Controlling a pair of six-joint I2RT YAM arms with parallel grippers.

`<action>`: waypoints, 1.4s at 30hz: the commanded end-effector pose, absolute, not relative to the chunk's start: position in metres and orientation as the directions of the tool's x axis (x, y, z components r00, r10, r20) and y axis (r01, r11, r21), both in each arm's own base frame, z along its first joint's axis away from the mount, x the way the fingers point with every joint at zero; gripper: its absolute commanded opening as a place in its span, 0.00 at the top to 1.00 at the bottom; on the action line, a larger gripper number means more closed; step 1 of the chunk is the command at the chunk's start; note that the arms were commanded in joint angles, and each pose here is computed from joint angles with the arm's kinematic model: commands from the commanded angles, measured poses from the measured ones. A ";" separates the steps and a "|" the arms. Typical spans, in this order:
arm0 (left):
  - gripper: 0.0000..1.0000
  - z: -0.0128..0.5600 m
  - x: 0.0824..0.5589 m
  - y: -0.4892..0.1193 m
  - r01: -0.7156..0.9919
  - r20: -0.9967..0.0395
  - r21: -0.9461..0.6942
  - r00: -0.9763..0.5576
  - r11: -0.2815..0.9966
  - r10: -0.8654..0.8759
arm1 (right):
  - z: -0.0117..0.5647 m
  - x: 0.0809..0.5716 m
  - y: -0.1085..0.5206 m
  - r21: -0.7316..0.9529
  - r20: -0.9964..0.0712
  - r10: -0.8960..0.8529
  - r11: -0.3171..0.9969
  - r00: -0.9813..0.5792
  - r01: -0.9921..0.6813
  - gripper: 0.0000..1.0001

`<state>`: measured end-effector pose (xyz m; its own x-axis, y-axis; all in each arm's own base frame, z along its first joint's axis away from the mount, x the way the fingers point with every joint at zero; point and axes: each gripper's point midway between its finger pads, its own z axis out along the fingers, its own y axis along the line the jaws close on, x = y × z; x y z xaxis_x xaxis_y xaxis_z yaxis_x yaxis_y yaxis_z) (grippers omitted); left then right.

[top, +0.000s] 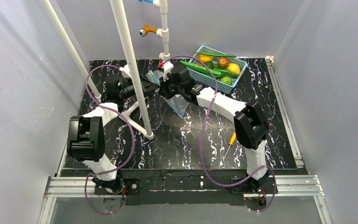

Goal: Place the food in the zip-top bag and seal the zipper
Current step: Open the zipper of the food storage bag.

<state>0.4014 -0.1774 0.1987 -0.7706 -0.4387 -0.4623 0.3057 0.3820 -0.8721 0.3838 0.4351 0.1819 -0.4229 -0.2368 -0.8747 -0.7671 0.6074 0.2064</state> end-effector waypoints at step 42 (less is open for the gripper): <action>0.24 0.185 0.382 -0.198 0.326 -0.614 -0.701 -0.728 0.634 -0.305 | 0.190 0.336 0.421 -0.125 -0.875 -0.434 0.632 -0.216 -0.765 0.99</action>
